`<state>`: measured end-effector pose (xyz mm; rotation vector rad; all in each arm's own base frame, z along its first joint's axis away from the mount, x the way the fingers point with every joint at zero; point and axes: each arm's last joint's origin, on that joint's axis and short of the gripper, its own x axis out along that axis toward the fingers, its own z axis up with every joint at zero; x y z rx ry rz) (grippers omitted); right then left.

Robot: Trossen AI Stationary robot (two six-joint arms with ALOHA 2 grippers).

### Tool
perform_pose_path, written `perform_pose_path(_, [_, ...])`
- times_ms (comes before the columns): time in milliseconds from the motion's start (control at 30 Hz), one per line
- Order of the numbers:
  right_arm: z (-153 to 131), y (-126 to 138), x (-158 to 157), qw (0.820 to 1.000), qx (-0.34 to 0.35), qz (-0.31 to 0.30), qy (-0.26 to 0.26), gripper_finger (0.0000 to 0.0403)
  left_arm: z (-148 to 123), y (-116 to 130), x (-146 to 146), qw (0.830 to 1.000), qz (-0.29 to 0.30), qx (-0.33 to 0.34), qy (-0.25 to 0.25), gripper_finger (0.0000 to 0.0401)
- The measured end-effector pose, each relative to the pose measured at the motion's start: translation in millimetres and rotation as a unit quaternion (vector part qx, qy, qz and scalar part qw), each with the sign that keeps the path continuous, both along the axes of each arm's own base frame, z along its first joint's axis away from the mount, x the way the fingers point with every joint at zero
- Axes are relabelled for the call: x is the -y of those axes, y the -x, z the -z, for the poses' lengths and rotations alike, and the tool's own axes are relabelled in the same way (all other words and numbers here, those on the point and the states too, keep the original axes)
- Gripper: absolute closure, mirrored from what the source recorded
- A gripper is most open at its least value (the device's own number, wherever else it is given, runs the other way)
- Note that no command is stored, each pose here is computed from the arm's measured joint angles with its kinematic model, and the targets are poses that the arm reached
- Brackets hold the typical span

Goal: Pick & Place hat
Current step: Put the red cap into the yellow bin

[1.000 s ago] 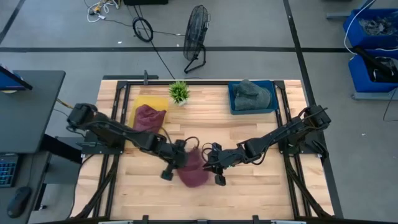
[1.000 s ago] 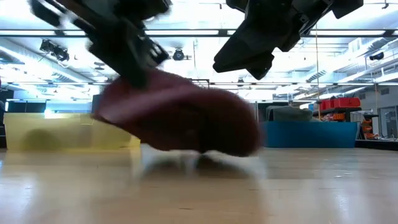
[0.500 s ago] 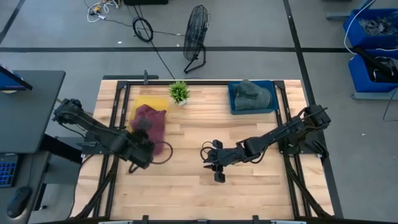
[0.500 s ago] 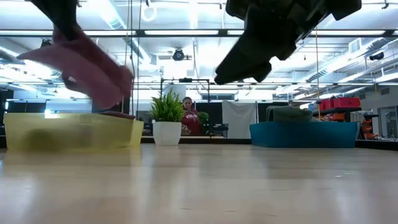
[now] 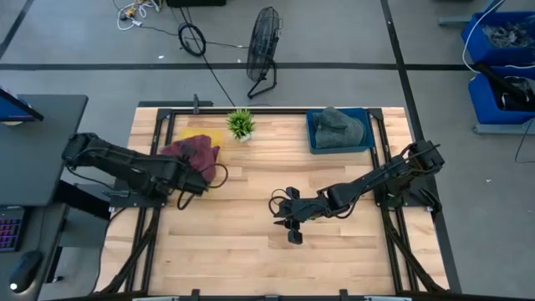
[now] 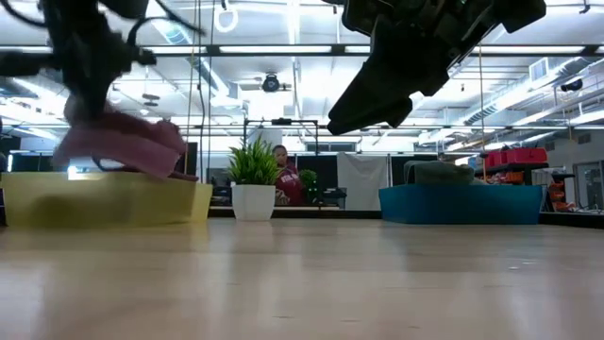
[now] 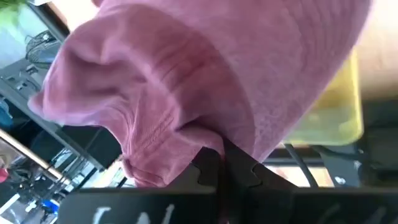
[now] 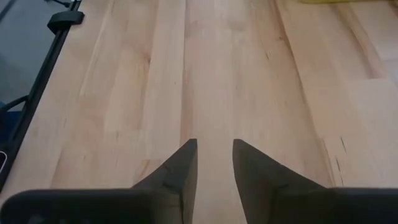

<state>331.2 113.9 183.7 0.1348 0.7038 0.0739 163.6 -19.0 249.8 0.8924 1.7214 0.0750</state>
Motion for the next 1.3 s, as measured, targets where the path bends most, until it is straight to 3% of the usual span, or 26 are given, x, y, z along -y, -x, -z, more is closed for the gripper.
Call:
perform_pose_path(267, [0, 0, 1, 1.0, 0.001, -0.003, 0.006, 0.0296, 32, 16, -12, 0.999, 0.009, -0.043, -0.022, 0.0396])
perform_pose_path(400, [0, 0, 1, 1.0, 0.001, -0.003, 0.006, 0.0296, 32, 16, -11, 0.995, 0.057, -0.066, -0.043, 0.0395])
perform_pose_path(567, [0, 0, 1, 1.0, 0.001, -0.003, 0.006, 0.0296, 34, -2, -3, 0.991, 0.134, -0.017, -0.012, 0.0394])
perform_pose_path(667, [0, 0, 1, 1.0, 0.001, -0.003, 0.006, 0.0296, 38, -13, -1, 0.989, 0.144, 0.035, 0.003, 0.0393])
perform_pose_path(733, [0, 0, 1, 1.0, 0.001, -0.003, 0.005, 0.0296, 40, -17, -1, 0.99, 0.116, 0.081, 0.01, 0.039])
perform_pose_path(933, [0, 0, 1, 1.0, 0.0, -0.003, 0.005, 0.0296, 46, -17, -12, 0.982, -0.054, 0.178, 0.019, 0.0364])
perform_pose_path(1167, [0, 0, 1, 1.0, 0.0, -0.003, 0.006, 0.0296, 46, -17, -20, 0.974, -0.11, 0.193, 0.033, 0.0298])
perform_pose_path(1300, [-2, 0, 1, 1.0, 0.001, 0.01, -0.013, 0.0296, 42, -17, -20, 0.958, -0.172, 0.227, 0.033, 0.0264])
